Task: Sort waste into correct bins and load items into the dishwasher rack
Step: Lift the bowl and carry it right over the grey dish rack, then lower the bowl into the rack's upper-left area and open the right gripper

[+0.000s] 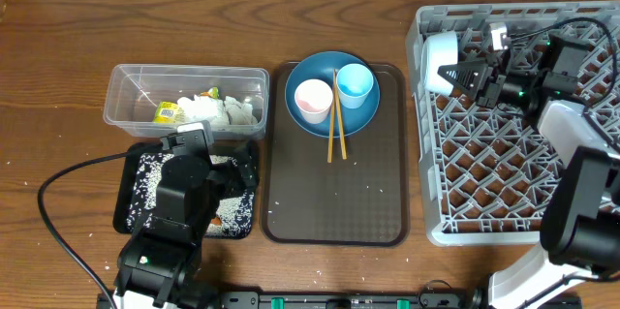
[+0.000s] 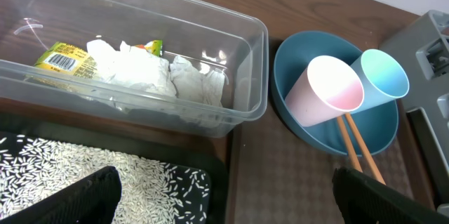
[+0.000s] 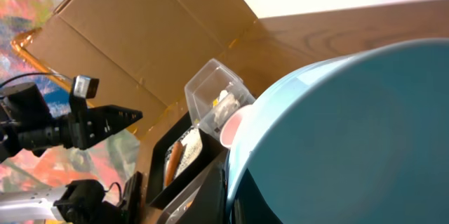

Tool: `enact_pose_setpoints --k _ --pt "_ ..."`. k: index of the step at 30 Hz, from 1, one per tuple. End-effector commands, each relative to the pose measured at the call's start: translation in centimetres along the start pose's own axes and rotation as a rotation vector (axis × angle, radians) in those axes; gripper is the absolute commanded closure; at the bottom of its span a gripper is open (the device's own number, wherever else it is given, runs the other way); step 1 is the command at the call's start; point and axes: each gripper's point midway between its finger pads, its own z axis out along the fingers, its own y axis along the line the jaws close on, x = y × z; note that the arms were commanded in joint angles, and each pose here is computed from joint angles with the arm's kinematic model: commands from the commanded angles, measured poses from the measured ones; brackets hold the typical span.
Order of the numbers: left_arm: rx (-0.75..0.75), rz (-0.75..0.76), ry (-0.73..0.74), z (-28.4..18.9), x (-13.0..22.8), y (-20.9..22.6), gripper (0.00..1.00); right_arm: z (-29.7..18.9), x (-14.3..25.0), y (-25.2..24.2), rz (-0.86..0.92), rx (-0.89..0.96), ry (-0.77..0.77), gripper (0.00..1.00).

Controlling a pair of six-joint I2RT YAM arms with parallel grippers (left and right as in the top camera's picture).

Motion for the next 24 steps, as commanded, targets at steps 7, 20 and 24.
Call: enact_pose_setpoints --k 7,20,24 --pt "-0.008 0.005 -0.019 -0.2 -0.7 0.1 0.02 -1.9 0.6 -3.0 0.108 0.042 -0.034 0.99" --pt "-0.008 0.005 -0.019 -0.2 -0.7 0.1 0.02 -5.7 1.4 -6.0 0.288 0.223 -0.095 0.92" --pt "-0.009 0.005 -0.019 -0.2 -0.7 0.1 0.02 -7.7 2.2 -7.3 0.37 0.314 -0.12 0.77"
